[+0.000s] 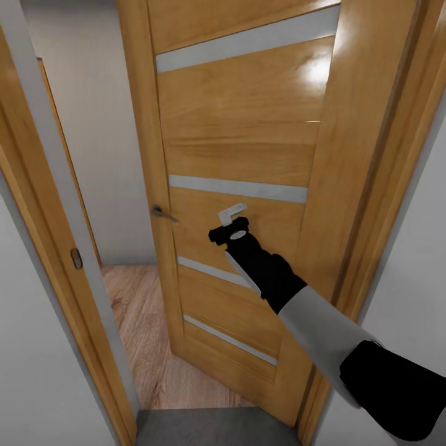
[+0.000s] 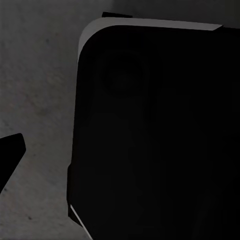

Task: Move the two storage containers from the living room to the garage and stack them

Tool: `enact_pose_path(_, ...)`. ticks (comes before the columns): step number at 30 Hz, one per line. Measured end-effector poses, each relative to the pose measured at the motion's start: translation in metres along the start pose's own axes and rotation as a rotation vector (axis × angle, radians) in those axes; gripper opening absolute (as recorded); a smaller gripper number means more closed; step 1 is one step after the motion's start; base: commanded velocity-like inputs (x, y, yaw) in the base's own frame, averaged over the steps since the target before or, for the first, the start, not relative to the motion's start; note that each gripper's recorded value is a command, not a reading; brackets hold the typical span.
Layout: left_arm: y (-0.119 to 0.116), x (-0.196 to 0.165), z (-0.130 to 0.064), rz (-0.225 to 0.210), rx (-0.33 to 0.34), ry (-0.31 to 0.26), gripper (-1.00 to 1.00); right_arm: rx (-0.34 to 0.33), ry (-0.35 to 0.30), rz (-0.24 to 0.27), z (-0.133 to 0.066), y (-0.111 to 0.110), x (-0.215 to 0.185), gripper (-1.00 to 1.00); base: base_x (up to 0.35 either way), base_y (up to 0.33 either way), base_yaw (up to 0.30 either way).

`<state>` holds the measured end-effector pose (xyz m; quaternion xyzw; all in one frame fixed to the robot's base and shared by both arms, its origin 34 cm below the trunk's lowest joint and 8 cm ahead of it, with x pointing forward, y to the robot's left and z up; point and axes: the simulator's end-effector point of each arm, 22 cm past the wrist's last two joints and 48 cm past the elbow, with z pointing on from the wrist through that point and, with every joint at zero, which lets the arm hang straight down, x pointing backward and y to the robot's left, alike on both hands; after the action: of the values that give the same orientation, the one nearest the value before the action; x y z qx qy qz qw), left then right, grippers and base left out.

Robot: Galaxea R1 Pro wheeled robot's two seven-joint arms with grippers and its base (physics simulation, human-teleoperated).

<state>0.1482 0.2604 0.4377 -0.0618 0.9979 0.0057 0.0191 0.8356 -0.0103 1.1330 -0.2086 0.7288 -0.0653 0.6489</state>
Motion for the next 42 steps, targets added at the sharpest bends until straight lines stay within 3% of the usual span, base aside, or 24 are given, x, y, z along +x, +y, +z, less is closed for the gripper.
enact_pose_path(13, 0.002, -0.002, 0.000, -0.009, -0.004, -0.004, 1.00, -0.062, 0.010, 0.009, -0.004, 0.027, 0.007, 1.00, 0.000, 0.000, 0.000)
enact_pose_path(42, 0.007, -0.002, 0.000, -0.008, -0.009, -0.003, 1.00, -0.058, 0.009, 0.004, -0.003, 0.027, 0.007, 1.00, 0.024, 0.001, 0.000)
